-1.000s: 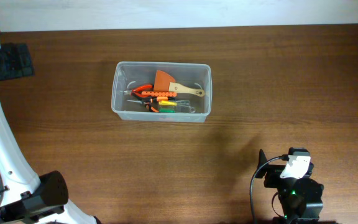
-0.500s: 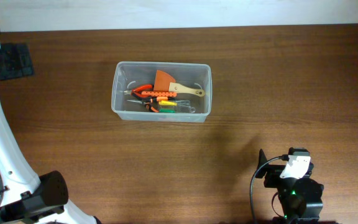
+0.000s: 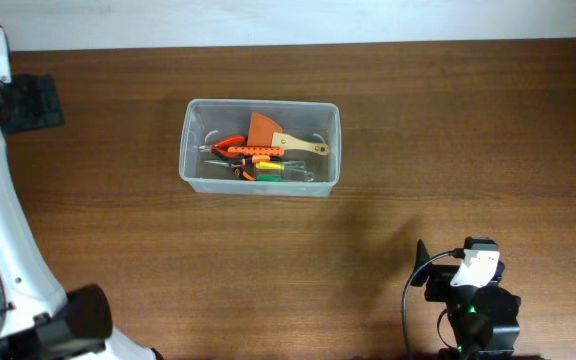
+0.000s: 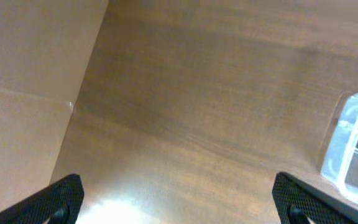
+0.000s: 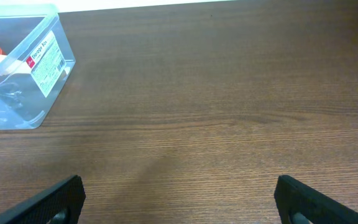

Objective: Pack container

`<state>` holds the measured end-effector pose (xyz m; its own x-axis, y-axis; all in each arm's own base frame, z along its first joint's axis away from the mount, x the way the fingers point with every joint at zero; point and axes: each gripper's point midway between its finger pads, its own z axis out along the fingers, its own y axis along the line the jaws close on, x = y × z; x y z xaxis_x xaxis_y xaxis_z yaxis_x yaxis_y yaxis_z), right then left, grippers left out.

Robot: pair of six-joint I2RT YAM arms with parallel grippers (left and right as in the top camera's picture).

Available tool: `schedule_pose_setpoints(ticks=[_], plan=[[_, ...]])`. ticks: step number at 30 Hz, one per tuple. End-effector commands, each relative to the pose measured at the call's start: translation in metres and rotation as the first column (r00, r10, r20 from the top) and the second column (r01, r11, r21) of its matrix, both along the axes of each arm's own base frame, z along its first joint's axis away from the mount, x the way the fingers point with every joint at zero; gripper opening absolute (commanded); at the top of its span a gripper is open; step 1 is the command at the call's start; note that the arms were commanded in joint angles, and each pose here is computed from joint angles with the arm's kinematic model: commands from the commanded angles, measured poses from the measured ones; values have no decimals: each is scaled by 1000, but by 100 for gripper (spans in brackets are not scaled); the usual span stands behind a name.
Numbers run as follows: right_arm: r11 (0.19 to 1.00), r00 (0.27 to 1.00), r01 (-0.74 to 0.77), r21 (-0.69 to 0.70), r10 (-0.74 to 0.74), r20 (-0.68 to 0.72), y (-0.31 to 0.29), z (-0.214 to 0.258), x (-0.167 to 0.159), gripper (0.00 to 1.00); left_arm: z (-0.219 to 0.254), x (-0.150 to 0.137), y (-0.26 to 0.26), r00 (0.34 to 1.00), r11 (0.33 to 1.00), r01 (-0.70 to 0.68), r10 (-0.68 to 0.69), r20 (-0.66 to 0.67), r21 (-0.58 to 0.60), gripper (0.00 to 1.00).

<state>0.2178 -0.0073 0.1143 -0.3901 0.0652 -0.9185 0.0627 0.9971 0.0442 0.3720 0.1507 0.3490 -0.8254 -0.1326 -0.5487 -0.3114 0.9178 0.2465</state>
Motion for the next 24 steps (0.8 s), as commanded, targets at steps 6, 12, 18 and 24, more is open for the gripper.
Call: schedule_pose_setpoints(ticks=[6,12,18,24], plan=[[1000,1000,-1,-1,1,6,0,-1,0,98,86,8,-91,842,964,258,-258,473,66,99],[1000,1000,-1,-1,1,6,0,-1,0,98,66,-17,-159,647,878,470,-413,641,91,99],[1000,1000,-1,-1,1,6,0,-1,0,99,-17,-59,-167,609,861,498,-431,666,102,99],[1000,1000,-1,-1,1,6,0,-1,0,98,-89,-97,-165,537,867,473,-426,728,158,99]])
